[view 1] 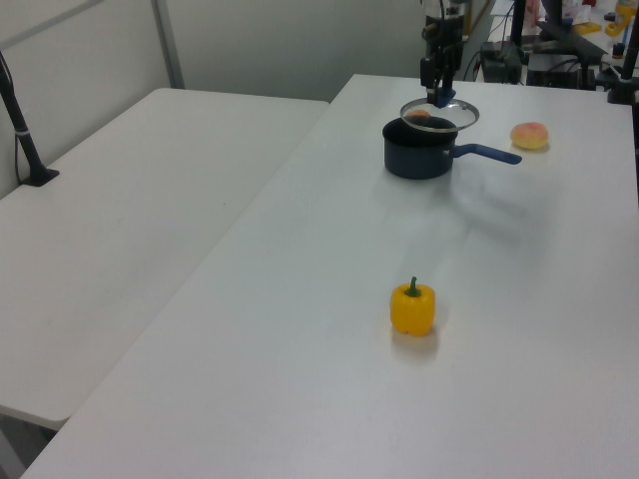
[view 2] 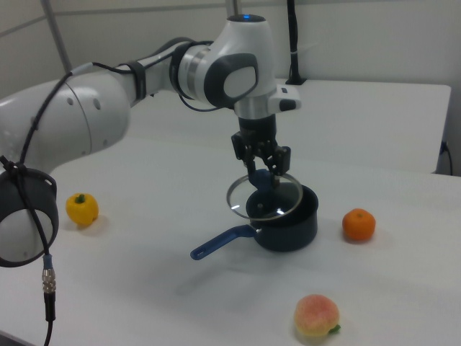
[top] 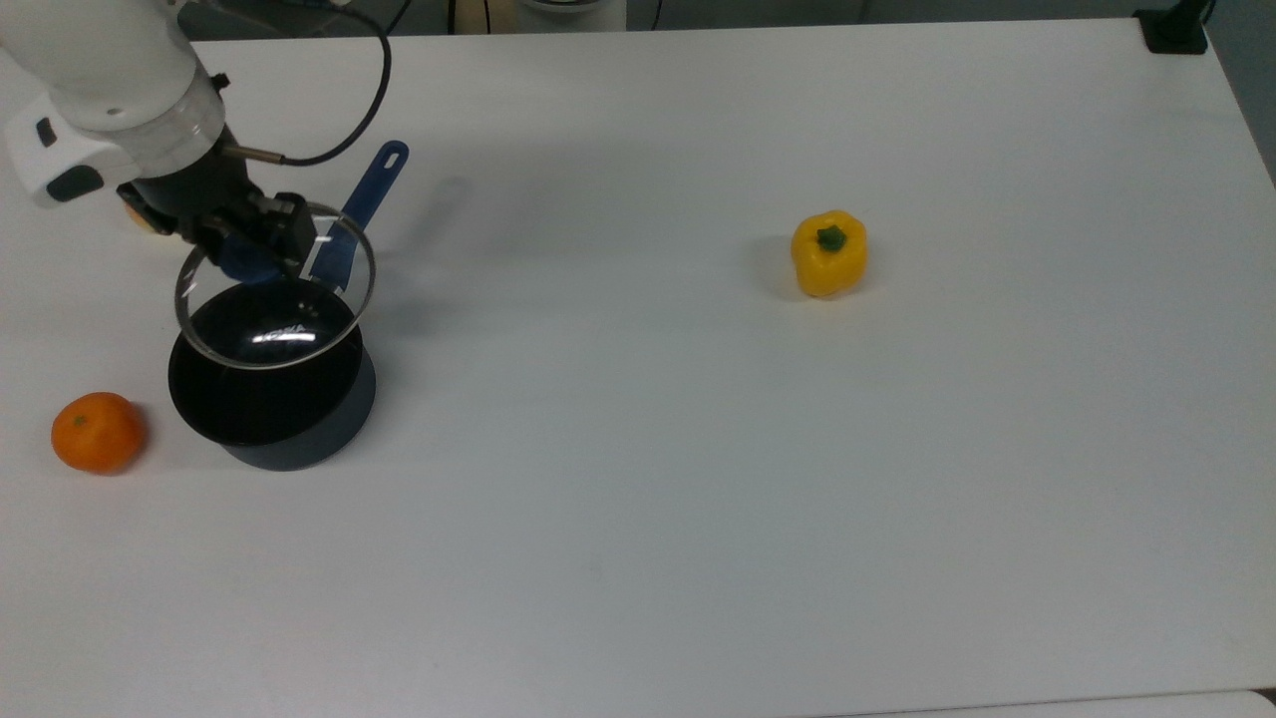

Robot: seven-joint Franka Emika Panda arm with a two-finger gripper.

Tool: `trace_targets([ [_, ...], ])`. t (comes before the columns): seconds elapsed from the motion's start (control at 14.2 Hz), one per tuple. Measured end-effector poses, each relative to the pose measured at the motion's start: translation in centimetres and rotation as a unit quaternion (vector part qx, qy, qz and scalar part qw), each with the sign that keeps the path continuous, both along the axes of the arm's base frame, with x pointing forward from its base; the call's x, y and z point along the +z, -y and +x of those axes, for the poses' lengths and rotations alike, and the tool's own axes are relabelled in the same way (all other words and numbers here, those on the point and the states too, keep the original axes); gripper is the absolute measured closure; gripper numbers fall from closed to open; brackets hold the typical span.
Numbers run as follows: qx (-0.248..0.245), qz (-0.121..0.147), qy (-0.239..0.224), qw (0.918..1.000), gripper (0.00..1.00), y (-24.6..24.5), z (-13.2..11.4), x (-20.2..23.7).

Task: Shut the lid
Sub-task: 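Carry the glass lid over the black saucepan, then lower the lid onto the saucepan rim and open the gripper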

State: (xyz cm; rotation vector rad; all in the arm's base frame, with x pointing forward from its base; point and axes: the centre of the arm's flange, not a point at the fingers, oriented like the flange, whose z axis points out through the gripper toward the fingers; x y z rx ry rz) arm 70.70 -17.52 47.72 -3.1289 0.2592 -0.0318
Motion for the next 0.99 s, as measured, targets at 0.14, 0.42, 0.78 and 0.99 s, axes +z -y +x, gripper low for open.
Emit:
trace_targets([
  [0.14, 0.0, -0.019, 0.011, 0.9998, 0.34, 0.8, 0.7, -1.2],
  [0.42, 0.001, -0.027, 0.034, 0.9991, 0.34, 1.0, 1.7, -2.1],
  [0.78, 0.003, -0.028, 0.036, 0.999, 0.34, 0.9, 2.4, -3.9],
  [0.99, 0.004, -0.028, 0.036, 0.9989, 0.34, 0.8, 2.5, -4.1],
])
